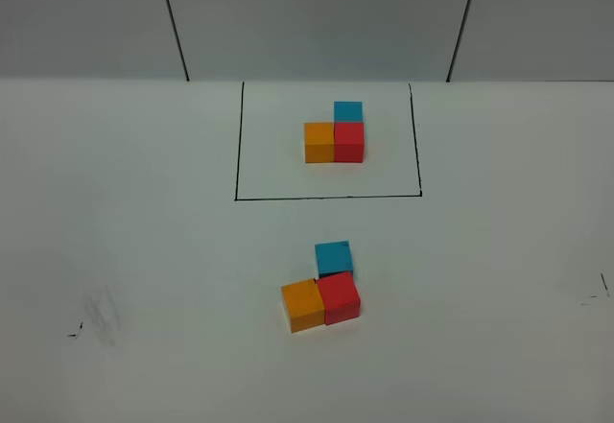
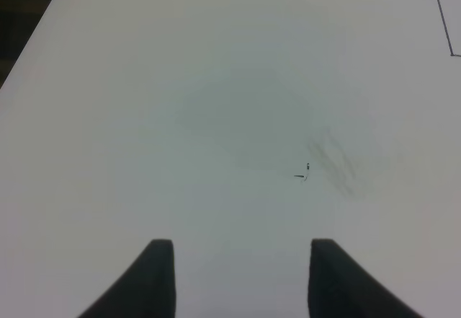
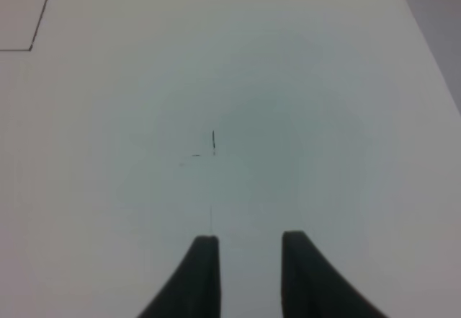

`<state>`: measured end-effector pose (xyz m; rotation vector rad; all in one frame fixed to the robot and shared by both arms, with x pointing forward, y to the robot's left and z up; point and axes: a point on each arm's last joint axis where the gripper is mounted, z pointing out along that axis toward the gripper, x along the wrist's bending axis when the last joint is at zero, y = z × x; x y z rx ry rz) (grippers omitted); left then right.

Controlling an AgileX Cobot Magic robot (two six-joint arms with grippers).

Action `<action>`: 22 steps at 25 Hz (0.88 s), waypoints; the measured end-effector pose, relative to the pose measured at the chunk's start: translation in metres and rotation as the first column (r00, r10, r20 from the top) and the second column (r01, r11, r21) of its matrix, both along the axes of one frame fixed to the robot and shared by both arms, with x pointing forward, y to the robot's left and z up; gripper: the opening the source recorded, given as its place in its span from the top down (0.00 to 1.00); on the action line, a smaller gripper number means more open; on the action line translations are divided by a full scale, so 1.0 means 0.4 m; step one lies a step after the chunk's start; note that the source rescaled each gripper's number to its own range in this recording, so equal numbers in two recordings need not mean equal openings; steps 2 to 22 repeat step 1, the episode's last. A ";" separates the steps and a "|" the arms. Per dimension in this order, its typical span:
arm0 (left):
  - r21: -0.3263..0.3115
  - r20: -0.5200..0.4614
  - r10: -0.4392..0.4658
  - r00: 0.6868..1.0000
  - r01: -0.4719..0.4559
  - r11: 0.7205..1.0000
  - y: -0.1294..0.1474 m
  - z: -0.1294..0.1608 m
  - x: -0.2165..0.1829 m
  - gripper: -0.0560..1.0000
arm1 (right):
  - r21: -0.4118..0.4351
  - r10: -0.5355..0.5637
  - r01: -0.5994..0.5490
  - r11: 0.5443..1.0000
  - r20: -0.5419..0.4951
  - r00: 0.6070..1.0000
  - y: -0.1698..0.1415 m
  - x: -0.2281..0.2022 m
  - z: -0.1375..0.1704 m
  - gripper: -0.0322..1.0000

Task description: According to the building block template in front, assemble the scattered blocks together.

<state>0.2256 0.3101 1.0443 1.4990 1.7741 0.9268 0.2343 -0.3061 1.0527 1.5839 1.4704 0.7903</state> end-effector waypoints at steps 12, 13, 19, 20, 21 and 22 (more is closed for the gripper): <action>0.000 0.000 0.000 1.000 0.000 1.000 0.000 0.000 0.000 0.95 | 0.006 -0.003 0.003 1.000 0.001 1.000 0.000 0.000 0.000 0.97; 0.000 0.000 0.000 1.000 0.000 1.000 0.000 0.000 0.000 0.95 | 0.006 -0.003 0.003 1.000 0.001 1.000 0.000 0.000 0.000 0.97; 0.000 0.000 0.000 1.000 0.000 1.000 0.000 0.000 0.000 0.95 | 0.006 -0.003 0.003 1.000 0.001 1.000 0.000 0.000 0.000 0.97; 0.000 0.000 0.000 1.000 0.000 1.000 0.000 0.000 0.000 0.95 | 0.006 -0.003 0.003 1.000 0.001 1.000 0.000 0.000 0.000 0.97; 0.000 0.000 0.000 1.000 0.000 1.000 0.000 0.000 0.000 0.95 | 0.006 -0.003 0.003 1.000 0.001 1.000 0.000 0.000 0.000 0.97; 0.000 0.000 0.000 1.000 0.000 1.000 0.000 0.000 0.000 0.95 | 0.006 -0.003 0.003 1.000 0.001 1.000 0.000 0.000 0.000 0.97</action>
